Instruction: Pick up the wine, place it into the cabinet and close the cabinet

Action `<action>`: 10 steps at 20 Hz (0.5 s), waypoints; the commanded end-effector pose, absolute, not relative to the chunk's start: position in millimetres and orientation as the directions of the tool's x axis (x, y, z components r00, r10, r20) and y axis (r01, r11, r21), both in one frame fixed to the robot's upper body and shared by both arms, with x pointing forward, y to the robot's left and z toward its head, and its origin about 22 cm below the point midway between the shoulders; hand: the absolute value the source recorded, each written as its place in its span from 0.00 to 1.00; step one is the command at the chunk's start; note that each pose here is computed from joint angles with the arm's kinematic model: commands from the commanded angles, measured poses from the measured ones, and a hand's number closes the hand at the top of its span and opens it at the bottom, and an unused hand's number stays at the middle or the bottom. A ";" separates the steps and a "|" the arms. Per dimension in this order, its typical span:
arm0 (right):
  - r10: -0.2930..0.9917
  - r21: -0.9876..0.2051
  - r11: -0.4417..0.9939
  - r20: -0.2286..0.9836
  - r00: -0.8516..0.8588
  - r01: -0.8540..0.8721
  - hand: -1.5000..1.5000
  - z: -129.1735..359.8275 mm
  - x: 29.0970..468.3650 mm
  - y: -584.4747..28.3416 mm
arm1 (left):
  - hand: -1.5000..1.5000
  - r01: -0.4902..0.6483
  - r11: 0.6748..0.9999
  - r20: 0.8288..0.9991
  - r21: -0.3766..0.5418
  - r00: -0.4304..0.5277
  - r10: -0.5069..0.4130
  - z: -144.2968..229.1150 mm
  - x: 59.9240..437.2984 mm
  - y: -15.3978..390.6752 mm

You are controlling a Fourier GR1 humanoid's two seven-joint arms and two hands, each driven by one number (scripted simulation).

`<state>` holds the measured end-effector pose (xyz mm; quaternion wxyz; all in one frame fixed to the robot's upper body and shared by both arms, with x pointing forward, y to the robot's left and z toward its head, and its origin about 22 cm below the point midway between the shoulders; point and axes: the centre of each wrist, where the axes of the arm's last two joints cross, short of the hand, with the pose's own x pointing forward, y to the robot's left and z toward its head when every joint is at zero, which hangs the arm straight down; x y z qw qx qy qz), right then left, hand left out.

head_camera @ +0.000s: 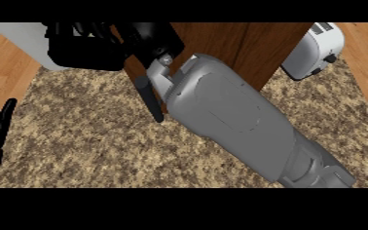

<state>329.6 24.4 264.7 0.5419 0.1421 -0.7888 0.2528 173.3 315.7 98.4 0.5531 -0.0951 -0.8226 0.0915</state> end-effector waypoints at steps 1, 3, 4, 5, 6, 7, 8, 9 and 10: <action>0.090 -0.242 0.861 0.938 -0.334 -0.448 1.00 250.8 373.7 -3.9 | 0.00 0.043 0.964 0.893 -0.262 -0.368 0.259 102.6 183.1 324.9; 0.087 -0.239 0.867 0.937 -0.339 -0.438 1.00 246.1 367.7 -1.0 | 0.00 0.061 0.965 0.893 -0.254 -0.368 0.258 105.5 166.6 322.5; 0.089 -0.238 0.863 0.940 -0.330 -0.446 1.00 253.6 381.2 -11.0 | 0.00 0.042 0.968 0.886 -0.249 -0.394 0.245 101.0 176.5 314.4; 0.102 -0.258 0.872 0.927 -0.360 -0.417 1.00 241.4 384.7 -16.2 | 0.00 0.059 0.963 0.891 -0.262 -0.370 0.265 89.7 178.2 310.3; 0.113 -0.262 0.860 0.934 -0.338 -0.437 1.00 254.7 385.0 -21.9 | 0.00 0.045 0.966 0.885 -0.254 -0.391 0.251 98.7 171.9 307.8; 0.134 -0.292 0.869 0.916 -0.377 -0.401 1.00 239.1 390.2 -17.7 | 0.00 0.062 0.962 0.888 -0.267 -0.372 0.271 91.2 180.8 311.7; 0.149 -0.294 0.878 0.918 -0.368 -0.377 1.00 241.4 393.7 -24.7 | 0.00 0.069 0.965 0.892 -0.253 -0.369 0.260 98.9 174.9 311.1; 0.158 -0.307 0.870 0.915 -0.371 -0.385 1.00 233.4 390.5 -27.5 | 0.00 0.064 0.963 0.892 -0.260 -0.365 0.266 98.0 175.8 305.9; 0.169 -0.313 0.871 0.915 -0.367 -0.379 1.00 238.2 397.3 -29.8 | 0.00 0.061 0.963 0.885 -0.264 -0.382 0.267 107.6 182.5 299.3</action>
